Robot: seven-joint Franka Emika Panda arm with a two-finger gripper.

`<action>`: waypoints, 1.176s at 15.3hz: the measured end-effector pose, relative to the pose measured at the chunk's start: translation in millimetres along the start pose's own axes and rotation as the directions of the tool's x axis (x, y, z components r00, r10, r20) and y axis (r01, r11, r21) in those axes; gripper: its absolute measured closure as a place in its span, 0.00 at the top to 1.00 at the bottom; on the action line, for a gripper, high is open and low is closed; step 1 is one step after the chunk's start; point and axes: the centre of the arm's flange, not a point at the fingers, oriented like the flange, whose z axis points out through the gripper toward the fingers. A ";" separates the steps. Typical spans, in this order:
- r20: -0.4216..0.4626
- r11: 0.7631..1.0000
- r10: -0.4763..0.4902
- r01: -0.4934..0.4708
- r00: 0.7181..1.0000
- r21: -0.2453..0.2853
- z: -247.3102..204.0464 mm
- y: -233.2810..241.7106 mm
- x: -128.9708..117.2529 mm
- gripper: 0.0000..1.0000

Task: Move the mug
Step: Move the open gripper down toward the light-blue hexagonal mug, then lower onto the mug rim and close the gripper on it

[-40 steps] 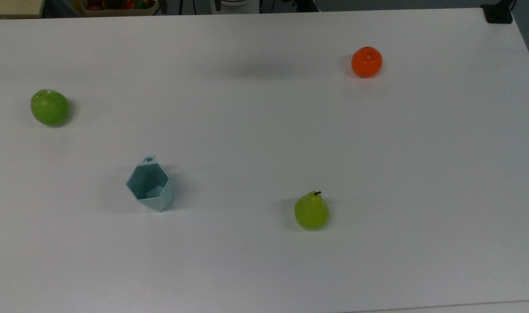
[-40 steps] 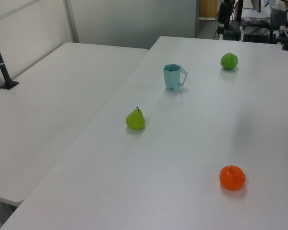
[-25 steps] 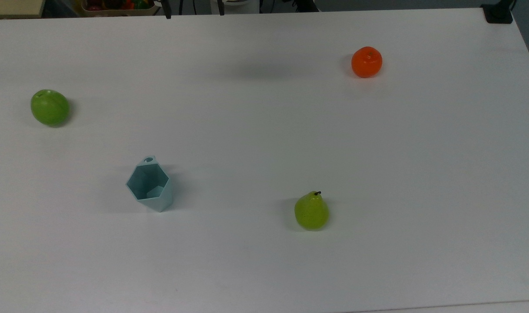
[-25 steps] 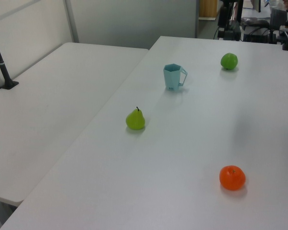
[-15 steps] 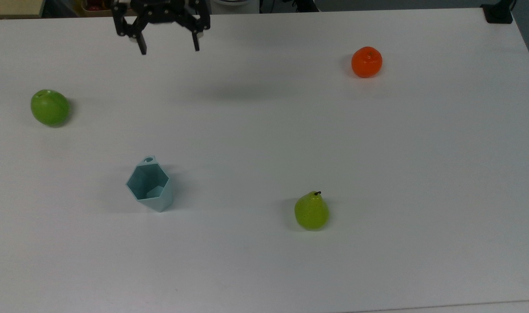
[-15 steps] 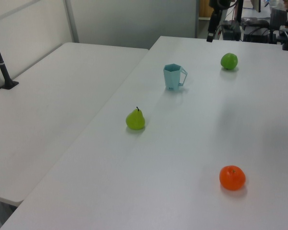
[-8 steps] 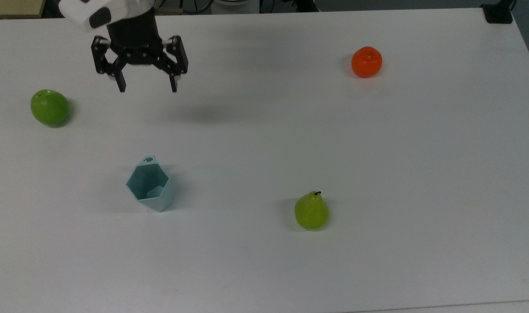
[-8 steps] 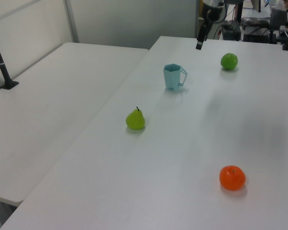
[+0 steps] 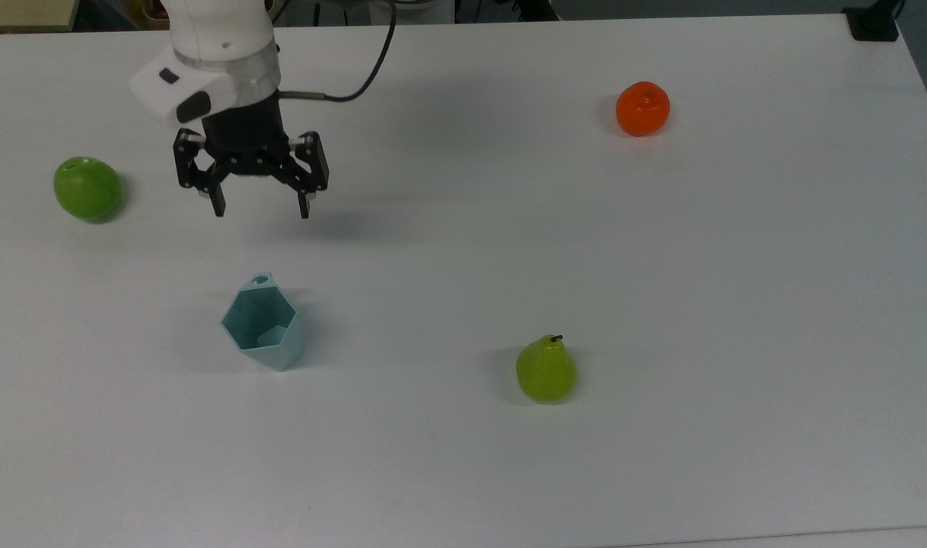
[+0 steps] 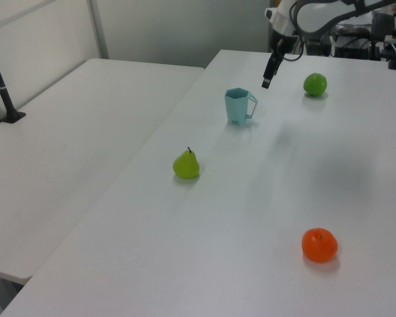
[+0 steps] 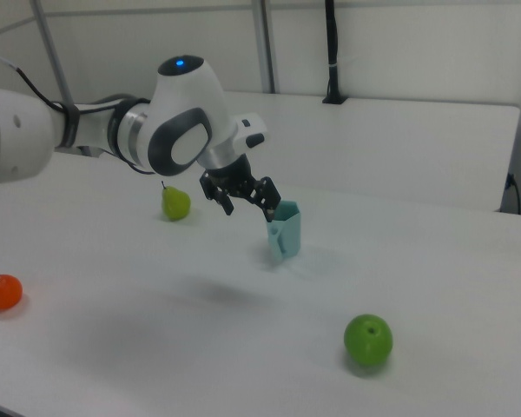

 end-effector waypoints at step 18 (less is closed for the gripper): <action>-0.092 0.998 -0.017 0.012 0.996 -0.060 102.8 -0.6 3.8 0.85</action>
